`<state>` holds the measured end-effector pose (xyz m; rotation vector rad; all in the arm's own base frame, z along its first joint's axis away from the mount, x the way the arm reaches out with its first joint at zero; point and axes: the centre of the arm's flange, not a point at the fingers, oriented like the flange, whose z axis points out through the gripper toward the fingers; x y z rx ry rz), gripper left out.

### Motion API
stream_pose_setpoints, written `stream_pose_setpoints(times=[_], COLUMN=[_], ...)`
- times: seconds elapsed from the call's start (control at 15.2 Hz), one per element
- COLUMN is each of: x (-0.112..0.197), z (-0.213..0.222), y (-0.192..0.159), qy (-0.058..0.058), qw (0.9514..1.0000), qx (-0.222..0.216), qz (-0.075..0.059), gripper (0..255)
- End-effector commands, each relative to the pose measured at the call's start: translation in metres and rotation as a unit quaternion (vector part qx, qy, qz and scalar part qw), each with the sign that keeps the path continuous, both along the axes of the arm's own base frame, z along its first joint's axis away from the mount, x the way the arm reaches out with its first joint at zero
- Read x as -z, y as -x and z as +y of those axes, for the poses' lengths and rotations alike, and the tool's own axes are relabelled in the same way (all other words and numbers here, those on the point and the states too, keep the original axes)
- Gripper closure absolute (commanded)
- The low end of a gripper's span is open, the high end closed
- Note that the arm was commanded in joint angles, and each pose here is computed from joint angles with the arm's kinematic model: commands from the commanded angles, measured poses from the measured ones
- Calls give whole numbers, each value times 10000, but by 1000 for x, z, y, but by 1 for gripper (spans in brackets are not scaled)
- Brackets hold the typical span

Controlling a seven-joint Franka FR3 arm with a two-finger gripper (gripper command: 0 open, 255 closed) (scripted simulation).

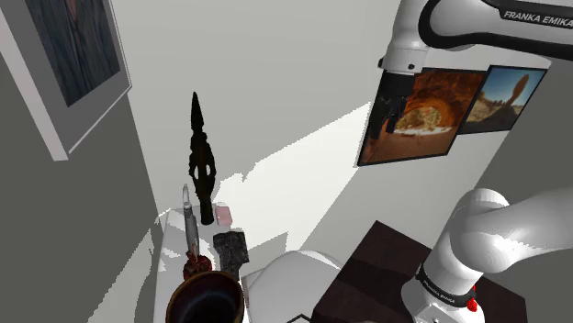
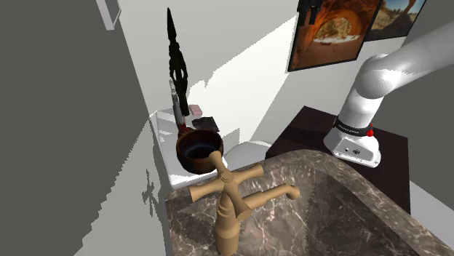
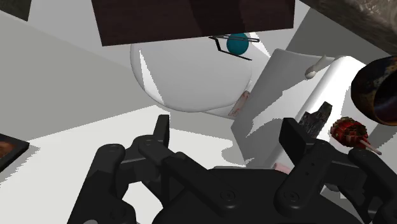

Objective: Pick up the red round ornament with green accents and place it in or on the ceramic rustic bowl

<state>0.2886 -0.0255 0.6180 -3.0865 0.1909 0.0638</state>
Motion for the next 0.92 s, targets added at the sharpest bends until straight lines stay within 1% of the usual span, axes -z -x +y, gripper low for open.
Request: stream_pose_setpoints(times=[0.0,0.86], x=[0,82], z=[0,127], y=[0,-87], qy=[0,149], qw=[10000,9997], qx=[0,-194], qz=[0,-34], gripper=[0,0])
